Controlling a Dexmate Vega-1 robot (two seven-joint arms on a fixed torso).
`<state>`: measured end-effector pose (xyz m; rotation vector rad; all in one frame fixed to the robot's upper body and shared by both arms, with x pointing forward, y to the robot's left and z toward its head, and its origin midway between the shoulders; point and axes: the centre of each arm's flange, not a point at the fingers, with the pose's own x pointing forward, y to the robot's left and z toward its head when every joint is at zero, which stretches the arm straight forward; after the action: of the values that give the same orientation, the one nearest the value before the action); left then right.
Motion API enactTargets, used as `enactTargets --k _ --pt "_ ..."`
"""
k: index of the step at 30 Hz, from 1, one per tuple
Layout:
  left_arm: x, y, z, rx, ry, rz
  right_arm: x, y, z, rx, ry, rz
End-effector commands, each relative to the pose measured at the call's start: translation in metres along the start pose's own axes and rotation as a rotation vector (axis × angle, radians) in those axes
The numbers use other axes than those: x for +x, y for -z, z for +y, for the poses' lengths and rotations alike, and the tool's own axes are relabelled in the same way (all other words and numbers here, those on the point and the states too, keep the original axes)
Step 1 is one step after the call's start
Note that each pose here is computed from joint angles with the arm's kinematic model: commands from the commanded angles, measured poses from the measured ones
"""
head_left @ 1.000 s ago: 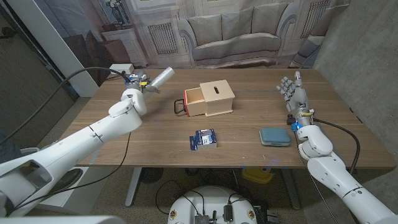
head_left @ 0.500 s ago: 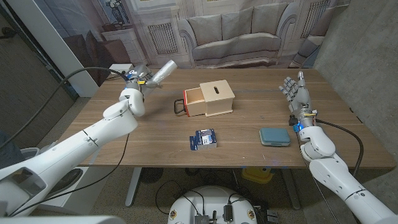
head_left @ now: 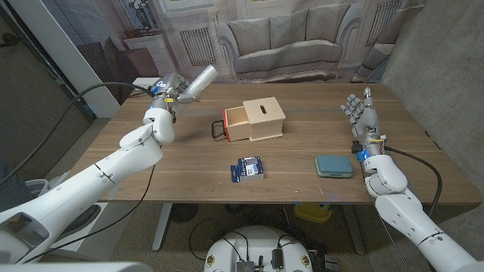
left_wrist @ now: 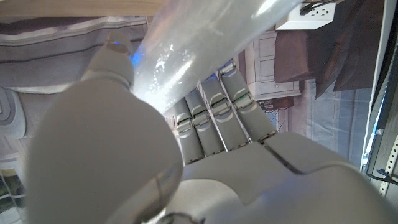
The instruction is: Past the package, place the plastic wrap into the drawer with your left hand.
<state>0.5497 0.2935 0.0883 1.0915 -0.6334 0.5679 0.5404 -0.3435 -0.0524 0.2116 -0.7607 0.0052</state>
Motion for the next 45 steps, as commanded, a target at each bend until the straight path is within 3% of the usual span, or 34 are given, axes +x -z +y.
enactTargets --k 1,13,45 --pt "-0.010 -0.014 0.015 -0.060 -0.097 -0.106 -0.004 0.000 -0.002 -0.002 0.025 0.000" --pt "-0.009 -0.019 0.012 -0.112 -0.191 -0.167 -0.006 0.003 -0.004 0.005 0.034 0.001" --pt "-0.010 -0.044 -0.001 -0.347 -0.255 -0.370 -0.011 -0.001 -0.009 0.002 0.042 -0.006"
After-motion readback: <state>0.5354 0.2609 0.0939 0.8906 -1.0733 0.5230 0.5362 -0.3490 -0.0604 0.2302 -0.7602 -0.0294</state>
